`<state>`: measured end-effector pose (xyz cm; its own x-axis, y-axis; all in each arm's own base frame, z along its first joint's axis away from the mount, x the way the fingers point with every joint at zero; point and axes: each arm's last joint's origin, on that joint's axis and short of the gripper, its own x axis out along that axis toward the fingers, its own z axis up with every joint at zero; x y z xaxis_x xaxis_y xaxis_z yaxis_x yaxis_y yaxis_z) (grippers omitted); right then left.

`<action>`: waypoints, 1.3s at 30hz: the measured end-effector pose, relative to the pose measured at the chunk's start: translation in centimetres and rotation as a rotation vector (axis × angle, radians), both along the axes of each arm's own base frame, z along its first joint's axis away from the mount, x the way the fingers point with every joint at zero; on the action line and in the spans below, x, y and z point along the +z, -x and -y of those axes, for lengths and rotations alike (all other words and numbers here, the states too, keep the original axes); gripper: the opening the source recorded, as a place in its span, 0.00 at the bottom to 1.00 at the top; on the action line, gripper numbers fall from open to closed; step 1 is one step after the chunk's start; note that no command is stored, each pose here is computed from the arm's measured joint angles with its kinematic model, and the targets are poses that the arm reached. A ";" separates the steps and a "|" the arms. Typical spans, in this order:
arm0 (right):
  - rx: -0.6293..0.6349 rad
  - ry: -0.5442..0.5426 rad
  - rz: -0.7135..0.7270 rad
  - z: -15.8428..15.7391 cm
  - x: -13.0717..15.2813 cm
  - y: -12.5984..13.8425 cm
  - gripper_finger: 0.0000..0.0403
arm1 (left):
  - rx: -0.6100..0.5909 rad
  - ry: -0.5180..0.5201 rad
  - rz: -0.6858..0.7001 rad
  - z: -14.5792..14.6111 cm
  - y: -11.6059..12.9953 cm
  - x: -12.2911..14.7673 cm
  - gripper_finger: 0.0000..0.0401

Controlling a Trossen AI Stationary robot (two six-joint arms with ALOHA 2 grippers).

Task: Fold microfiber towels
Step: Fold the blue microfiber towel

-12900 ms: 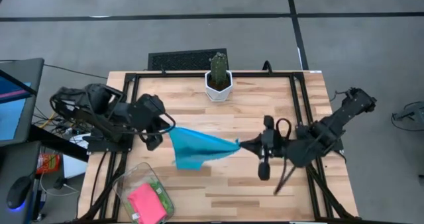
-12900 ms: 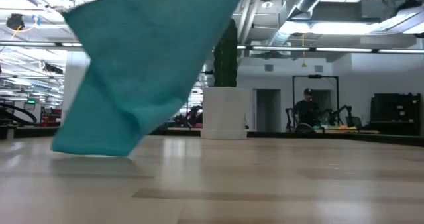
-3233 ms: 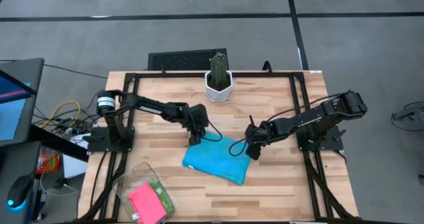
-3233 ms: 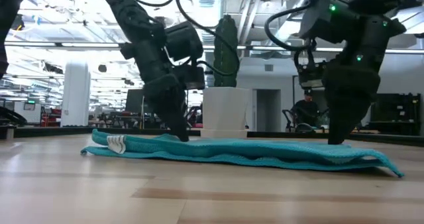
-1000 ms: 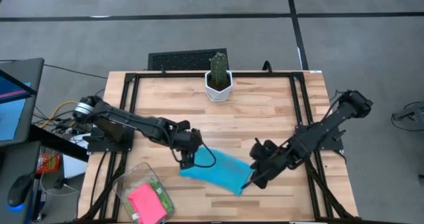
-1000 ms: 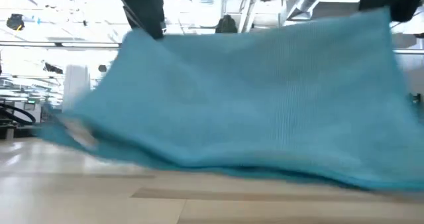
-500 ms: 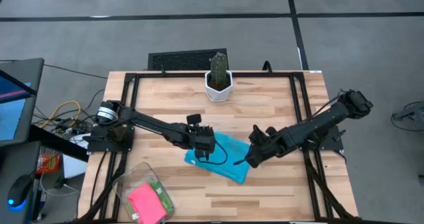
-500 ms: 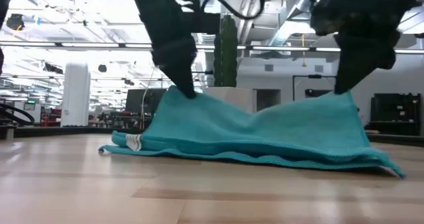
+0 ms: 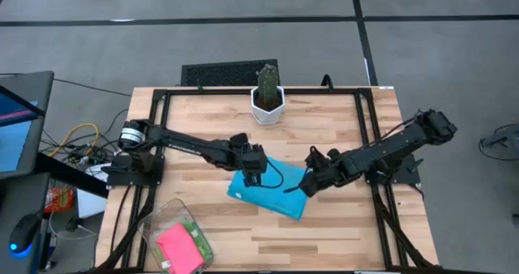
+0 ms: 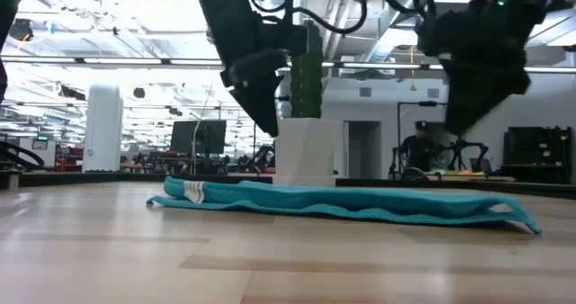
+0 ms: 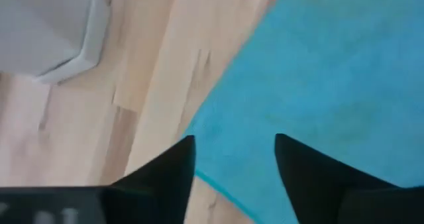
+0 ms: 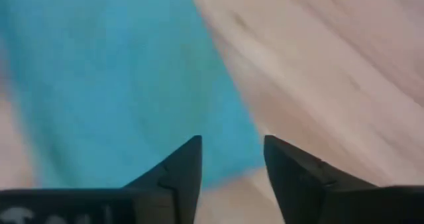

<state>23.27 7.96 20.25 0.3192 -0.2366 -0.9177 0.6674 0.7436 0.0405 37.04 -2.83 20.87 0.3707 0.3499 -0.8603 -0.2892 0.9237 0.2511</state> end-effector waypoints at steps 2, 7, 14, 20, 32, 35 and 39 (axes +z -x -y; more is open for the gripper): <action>0.015 0.028 0.101 -0.7 0.4 -0.4 0.48 | 0.073 0.055 0.049 0.0 -0.1 0.4 0.55; 0.171 0.023 0.380 -4.7 1.3 -1.8 0.45 | -0.051 0.294 0.189 2.4 -0.5 -0.4 0.56; 0.223 0.059 0.408 -9.0 -2.8 -2.7 0.32 | -0.082 0.352 0.168 5.9 1.9 -4.5 0.45; 0.216 0.012 0.392 -10.9 -6.8 -3.7 0.21 | -0.039 0.349 0.132 7.8 4.0 -6.7 0.37; 0.189 -0.034 0.304 -11.5 -9.9 -3.6 0.16 | -0.071 0.322 0.109 10.6 5.4 -6.8 0.32; 0.193 -0.057 0.309 -11.5 -9.4 -3.6 0.16 | -0.084 0.341 0.110 10.9 5.7 -6.4 0.32; 0.255 -0.085 0.392 -11.5 -6.1 -3.4 0.16 | -0.105 0.412 0.204 10.8 6.0 -2.9 0.32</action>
<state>26.67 19.46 14.12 0.6832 -0.0353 -0.7294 0.3867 0.8648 0.3203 31.07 -13.64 18.01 0.5617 -0.0539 -0.8256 -0.1941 0.9615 -0.1948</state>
